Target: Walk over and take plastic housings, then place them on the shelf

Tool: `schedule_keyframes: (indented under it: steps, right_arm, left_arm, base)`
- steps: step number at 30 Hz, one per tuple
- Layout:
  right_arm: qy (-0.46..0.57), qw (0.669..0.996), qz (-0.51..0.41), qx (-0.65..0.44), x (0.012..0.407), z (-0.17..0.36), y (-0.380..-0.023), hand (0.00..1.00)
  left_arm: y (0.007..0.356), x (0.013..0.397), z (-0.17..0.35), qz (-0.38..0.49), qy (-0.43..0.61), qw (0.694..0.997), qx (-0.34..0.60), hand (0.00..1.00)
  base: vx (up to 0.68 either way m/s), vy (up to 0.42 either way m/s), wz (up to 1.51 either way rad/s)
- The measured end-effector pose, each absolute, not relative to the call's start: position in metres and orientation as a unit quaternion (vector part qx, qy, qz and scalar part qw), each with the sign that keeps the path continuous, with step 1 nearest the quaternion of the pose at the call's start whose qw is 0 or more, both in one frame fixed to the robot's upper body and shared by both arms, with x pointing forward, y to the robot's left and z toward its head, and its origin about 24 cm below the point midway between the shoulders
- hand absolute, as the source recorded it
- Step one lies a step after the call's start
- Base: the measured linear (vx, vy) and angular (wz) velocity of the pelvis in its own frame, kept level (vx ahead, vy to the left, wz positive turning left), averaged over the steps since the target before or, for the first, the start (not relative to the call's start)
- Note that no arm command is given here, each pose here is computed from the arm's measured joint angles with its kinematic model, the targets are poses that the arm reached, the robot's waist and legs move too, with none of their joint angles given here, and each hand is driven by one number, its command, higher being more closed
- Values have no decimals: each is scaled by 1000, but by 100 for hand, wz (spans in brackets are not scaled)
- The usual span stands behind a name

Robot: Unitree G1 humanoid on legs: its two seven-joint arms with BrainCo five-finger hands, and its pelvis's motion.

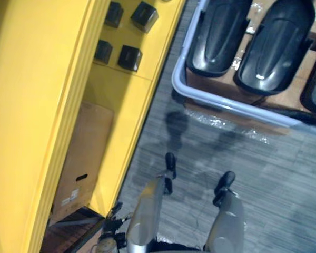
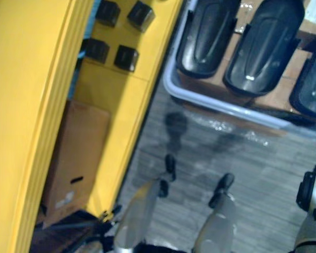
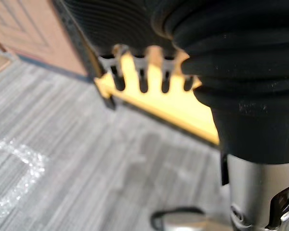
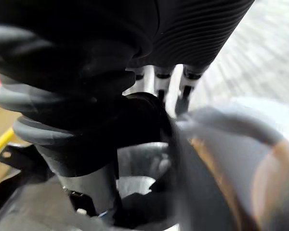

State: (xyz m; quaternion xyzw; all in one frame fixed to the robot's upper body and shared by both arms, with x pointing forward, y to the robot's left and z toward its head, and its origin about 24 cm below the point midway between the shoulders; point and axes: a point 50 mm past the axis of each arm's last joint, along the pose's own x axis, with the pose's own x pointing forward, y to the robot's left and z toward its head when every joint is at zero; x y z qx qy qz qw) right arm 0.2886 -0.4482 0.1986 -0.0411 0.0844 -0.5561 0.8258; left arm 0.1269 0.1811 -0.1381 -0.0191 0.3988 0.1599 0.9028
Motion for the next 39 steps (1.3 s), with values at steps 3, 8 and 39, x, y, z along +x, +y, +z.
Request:
schedule_keyframes:
  steps: [3, 8, 39]
  right_arm:
    - [110, 817, -564, -49, 282, 192, -453, 100]
    - [132, 812, -564, -73, 280, 184, -453, 100]
    - [-2, 759, -553, -344, 289, 166, -401, 100]
  left_arm:
    - [181, 127, -138, 160, 396, 904, -19, 0]
    - [179, 129, -136, 155, 385, 910, -17, 0]
    - [172, 182, -15, 152, 68, 978, -127, 0]
  base:
    - [-14, -5, 4]
    - [0, 0, 0]
    - [23, -7, -1]
